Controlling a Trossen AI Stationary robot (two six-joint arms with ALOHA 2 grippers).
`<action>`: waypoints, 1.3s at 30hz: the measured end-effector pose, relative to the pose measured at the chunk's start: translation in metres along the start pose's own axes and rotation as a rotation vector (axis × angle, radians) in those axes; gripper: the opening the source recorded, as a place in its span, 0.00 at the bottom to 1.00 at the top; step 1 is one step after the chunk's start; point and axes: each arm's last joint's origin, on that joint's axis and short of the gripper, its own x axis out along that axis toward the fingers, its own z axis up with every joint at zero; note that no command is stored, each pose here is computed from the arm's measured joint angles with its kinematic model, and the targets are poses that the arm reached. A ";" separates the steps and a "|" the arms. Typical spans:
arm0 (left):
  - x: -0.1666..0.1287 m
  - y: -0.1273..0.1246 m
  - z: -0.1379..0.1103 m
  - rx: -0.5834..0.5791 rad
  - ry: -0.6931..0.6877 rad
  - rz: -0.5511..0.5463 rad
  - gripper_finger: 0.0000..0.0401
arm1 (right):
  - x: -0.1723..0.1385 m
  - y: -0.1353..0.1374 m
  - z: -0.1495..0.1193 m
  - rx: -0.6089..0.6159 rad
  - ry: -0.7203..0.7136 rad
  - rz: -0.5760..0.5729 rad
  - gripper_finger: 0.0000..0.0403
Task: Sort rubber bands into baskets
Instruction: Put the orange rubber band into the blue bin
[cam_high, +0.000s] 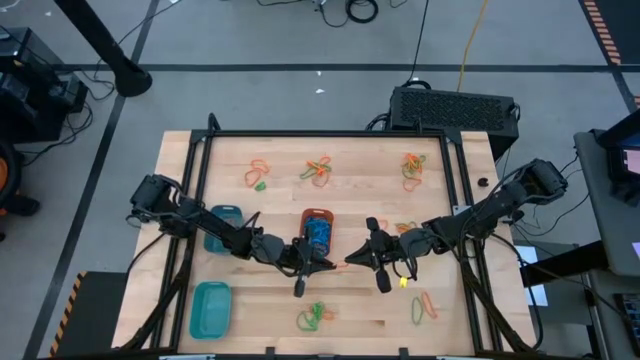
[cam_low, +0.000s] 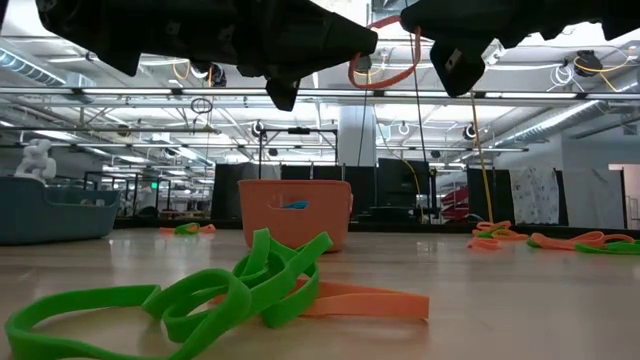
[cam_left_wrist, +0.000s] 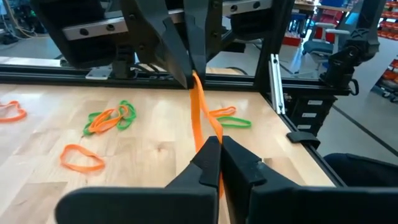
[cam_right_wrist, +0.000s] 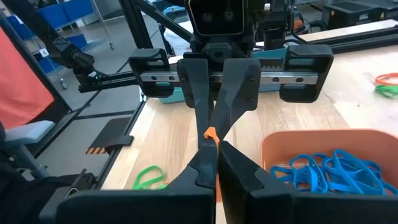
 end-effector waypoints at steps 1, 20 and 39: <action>0.000 0.000 0.000 0.000 0.000 0.001 0.01 | 0.000 0.000 0.000 -0.007 0.000 0.000 0.00; -0.037 0.000 0.029 0.080 0.193 0.128 0.00 | 0.002 -0.017 -0.005 -0.052 0.084 -0.081 0.48; -0.152 0.016 0.023 -0.225 0.865 0.563 0.00 | 0.002 -0.017 -0.006 0.000 0.097 -0.080 0.53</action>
